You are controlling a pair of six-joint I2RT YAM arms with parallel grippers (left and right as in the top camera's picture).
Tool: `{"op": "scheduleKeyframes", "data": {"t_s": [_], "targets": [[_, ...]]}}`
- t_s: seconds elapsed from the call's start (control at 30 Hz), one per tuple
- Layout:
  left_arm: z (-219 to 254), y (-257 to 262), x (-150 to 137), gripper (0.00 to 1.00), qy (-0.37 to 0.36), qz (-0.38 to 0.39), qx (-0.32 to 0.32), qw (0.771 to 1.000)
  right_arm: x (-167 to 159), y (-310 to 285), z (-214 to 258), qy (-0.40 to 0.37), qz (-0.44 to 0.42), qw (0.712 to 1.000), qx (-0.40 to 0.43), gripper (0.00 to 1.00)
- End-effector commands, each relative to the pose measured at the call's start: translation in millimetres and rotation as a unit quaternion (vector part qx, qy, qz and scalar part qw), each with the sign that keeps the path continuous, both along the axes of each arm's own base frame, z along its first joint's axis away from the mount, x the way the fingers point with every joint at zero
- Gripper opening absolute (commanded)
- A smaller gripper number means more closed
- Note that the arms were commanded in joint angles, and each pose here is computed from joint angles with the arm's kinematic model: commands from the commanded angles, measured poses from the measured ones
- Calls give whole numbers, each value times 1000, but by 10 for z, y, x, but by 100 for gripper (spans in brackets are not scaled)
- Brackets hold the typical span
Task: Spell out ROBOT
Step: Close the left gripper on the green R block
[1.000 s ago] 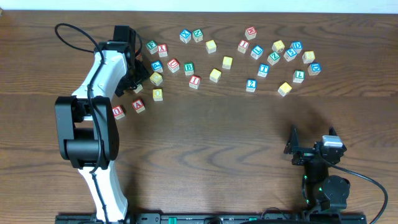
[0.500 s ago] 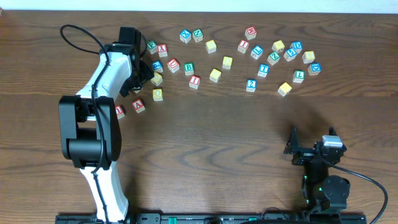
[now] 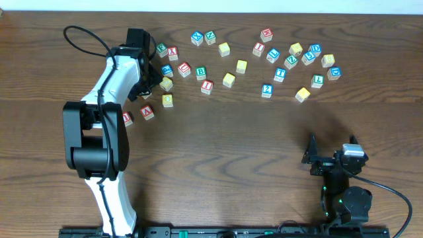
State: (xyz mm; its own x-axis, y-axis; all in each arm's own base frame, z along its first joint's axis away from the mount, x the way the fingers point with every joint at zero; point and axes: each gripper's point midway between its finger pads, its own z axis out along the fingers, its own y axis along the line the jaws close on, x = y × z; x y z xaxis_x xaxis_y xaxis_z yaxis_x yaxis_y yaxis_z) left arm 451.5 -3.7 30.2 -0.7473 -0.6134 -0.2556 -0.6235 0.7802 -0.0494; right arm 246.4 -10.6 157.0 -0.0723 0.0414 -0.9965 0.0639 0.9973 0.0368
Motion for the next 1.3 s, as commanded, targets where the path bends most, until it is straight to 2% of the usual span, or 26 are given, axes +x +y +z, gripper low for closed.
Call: {"op": "scheduleKeyframes", "data": {"t_s": [0.0,0.47,0.9,1.1,1.27], "targets": [[-74,41,-78,71,10,7,8,1000,-3,6,0,-1,1,1000,3,99],[-192,44,-144,70,16,7,8,1000,-3,6,0,-1,1,1000,3,99],[-182,24,-84,56,3,7,3,1000,-3,6,0,-1,1,1000,3,99],[-182,21,-83,54,3,6,2,1000,-3,6,0,-1,1,1000,3,99],[-182,22,-84,47,3,6,2,1000,-3,6,0,-1,1,1000,3,99]]}}
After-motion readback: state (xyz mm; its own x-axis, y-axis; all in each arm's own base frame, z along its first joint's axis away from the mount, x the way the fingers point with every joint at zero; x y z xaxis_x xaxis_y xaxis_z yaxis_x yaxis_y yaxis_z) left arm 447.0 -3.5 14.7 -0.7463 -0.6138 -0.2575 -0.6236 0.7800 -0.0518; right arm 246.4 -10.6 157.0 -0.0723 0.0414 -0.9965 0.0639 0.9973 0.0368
